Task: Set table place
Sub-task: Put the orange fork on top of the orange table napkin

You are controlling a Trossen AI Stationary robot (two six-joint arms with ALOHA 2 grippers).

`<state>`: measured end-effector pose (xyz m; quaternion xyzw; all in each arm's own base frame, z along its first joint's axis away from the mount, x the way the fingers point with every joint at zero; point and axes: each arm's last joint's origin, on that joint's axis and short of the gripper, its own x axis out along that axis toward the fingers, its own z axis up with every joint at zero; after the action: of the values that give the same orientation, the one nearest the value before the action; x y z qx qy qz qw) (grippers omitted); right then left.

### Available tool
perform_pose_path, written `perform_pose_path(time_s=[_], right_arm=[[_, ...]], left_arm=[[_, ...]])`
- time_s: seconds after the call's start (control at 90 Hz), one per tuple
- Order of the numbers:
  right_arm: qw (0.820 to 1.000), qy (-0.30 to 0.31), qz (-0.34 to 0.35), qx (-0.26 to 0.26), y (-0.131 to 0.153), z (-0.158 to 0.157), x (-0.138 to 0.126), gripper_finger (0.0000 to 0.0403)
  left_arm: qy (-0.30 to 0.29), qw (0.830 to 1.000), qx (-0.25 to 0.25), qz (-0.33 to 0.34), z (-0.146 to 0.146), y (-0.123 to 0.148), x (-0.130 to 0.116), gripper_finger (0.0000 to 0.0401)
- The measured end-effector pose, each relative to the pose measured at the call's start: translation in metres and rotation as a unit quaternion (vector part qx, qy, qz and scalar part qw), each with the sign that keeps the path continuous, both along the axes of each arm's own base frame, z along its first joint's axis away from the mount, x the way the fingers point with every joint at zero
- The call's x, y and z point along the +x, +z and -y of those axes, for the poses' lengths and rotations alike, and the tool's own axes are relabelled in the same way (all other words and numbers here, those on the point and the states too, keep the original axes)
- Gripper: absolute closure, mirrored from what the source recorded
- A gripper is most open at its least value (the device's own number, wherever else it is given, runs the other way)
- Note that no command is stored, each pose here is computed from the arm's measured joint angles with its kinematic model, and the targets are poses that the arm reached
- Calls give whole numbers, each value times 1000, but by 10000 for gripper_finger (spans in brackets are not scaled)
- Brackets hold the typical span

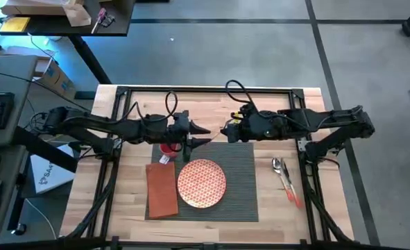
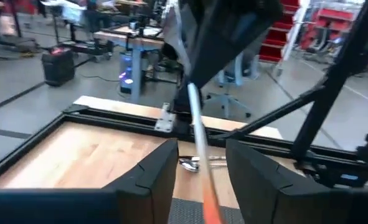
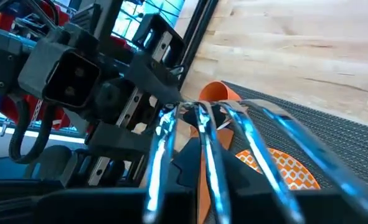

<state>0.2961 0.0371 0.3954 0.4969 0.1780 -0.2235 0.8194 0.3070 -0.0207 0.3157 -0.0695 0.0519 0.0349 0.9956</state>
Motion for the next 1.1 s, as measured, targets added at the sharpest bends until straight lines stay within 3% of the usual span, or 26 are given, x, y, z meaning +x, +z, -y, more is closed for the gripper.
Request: perform_pose_path(time_s=[0.433, 0.644, 0.711, 0.922, 1.1], right_arm=[[1000, -1, -3, 0, -1, 0, 0, 403], [1000, -3, -4, -3, -1, 0, 0, 403], [1000, -4, -4, -3, -1, 1, 0, 403], [999, 22, -12, -32, -1, 0, 0, 400], [995, 78, -22, -57, 2, 3, -5, 344]], left_arm=[[44, 998, 21, -32, 5, -15, 13, 299], [50, 997, 23, -62, 6, -4, 14, 373], [51, 997, 9, -64, 5, -2, 14, 393], [58, 995, -34, -73, 6, 4, 13, 400], [61, 991, -93, -70, 20, 28, -2, 401]])
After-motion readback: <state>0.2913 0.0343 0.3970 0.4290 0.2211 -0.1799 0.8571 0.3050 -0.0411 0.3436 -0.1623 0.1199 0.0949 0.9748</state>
